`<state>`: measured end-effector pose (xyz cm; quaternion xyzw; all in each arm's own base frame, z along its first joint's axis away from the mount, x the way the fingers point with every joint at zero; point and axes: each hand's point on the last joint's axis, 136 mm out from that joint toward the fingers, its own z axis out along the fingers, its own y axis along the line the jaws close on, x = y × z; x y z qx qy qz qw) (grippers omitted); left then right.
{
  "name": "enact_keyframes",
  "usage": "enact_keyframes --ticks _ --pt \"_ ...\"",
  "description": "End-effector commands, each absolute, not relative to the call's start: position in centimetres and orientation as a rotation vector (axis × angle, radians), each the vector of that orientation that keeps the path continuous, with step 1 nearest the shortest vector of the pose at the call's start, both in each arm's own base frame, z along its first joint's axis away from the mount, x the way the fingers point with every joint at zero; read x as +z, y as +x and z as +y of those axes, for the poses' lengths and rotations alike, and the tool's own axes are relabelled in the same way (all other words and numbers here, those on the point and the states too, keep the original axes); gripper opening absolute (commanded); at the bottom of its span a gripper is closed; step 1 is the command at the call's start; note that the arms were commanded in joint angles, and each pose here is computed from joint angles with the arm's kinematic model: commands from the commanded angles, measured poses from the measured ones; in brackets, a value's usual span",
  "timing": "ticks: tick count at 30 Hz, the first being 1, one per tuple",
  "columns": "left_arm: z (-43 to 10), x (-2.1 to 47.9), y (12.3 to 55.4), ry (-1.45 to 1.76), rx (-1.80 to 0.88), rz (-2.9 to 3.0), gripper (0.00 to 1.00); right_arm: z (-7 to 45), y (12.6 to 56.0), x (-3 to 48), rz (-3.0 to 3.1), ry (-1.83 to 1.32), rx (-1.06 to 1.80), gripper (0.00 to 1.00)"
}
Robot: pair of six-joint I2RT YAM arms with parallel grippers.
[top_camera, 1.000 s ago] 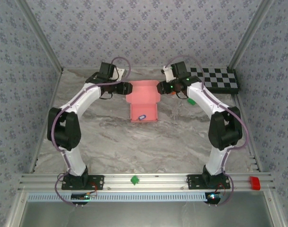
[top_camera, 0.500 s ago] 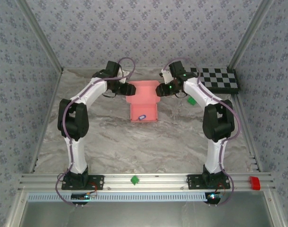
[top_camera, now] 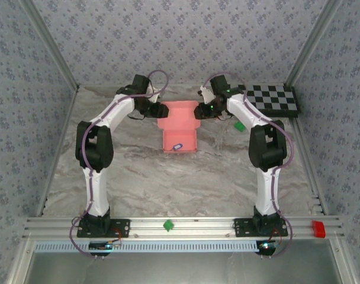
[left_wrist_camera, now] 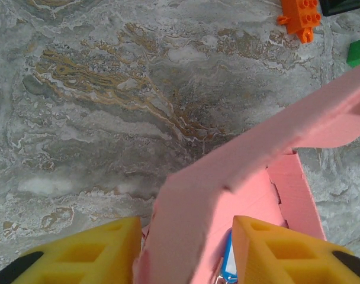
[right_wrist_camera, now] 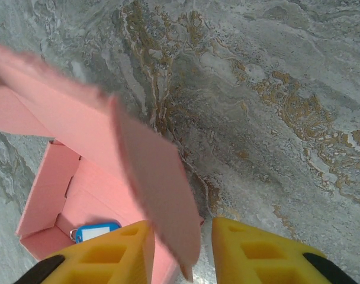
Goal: Fold the paper box
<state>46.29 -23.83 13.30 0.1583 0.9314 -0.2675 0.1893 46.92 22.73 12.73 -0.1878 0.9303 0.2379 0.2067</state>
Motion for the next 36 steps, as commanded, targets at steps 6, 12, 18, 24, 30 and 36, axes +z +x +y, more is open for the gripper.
enact_keyframes --ticks 6,12,18,24,30,36 --pt "-24.2 14.0 46.6 0.462 -0.788 2.614 0.4 22.8 47.3 13.4 2.598 -0.526 0.681 0.28" --pt "-24.3 14.0 46.8 0.465 -0.791 2.62 0.34 22.6 47.3 13.2 2.606 -0.531 0.666 0.24" --pt "-24.2 13.6 46.5 0.458 -0.791 2.638 0.26 22.6 47.2 13.1 2.608 -0.536 0.648 0.15" --pt "-24.2 13.9 46.4 0.45 -0.772 2.636 0.17 22.7 47.2 13.5 2.598 -0.532 0.608 0.09" --pt "-23.9 15.0 46.9 0.428 -0.68 2.601 0.14 22.8 47.5 14.4 2.553 -0.503 0.55 0.06" --pt "-23.9 16.8 47.6 0.385 -0.61 2.498 0.12 22.9 47.9 15.8 2.454 -0.474 0.468 0.05"
